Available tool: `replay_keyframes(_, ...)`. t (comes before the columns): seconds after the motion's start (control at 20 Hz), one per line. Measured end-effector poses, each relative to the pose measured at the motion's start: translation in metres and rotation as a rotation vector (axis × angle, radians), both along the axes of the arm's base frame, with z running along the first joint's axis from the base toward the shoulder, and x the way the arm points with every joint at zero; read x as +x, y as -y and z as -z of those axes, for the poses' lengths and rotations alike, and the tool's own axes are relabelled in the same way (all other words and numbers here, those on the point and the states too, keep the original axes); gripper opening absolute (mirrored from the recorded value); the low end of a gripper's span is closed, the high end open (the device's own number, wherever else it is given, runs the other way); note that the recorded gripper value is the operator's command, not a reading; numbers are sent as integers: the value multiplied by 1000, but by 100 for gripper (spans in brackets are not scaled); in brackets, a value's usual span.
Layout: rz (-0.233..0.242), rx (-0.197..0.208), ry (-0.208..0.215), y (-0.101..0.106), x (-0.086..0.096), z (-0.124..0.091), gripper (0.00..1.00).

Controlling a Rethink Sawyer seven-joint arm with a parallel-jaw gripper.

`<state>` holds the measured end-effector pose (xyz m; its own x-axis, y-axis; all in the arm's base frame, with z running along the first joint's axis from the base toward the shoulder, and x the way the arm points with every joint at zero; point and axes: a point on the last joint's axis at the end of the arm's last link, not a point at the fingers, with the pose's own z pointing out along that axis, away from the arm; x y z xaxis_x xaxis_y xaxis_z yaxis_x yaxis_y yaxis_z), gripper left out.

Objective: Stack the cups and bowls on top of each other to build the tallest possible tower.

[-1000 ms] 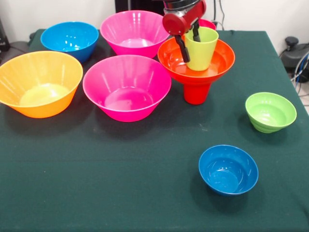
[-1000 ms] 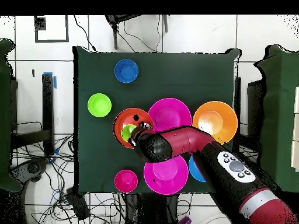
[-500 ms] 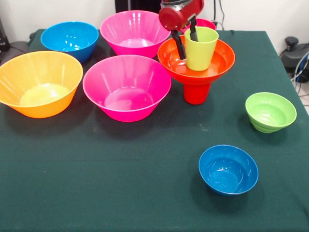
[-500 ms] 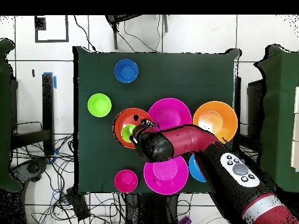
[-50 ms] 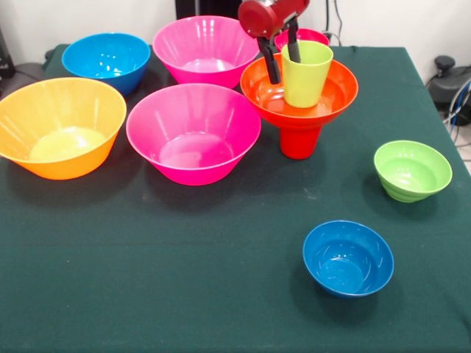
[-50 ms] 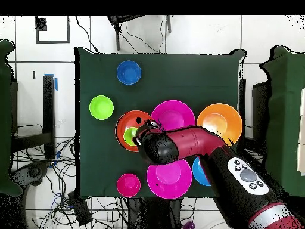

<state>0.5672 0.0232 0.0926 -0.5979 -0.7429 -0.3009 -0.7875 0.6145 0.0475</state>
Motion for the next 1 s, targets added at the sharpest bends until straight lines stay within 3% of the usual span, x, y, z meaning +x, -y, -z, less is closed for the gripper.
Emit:
replay_keyframes(0.35,16,12,-34,-2,0,-2,100)
replay_keyframes(0.55,17,14,-75,-3,-3,-4,100)
replay_keyframes(1.0,18,-7,-139,-1,-4,-22,100)
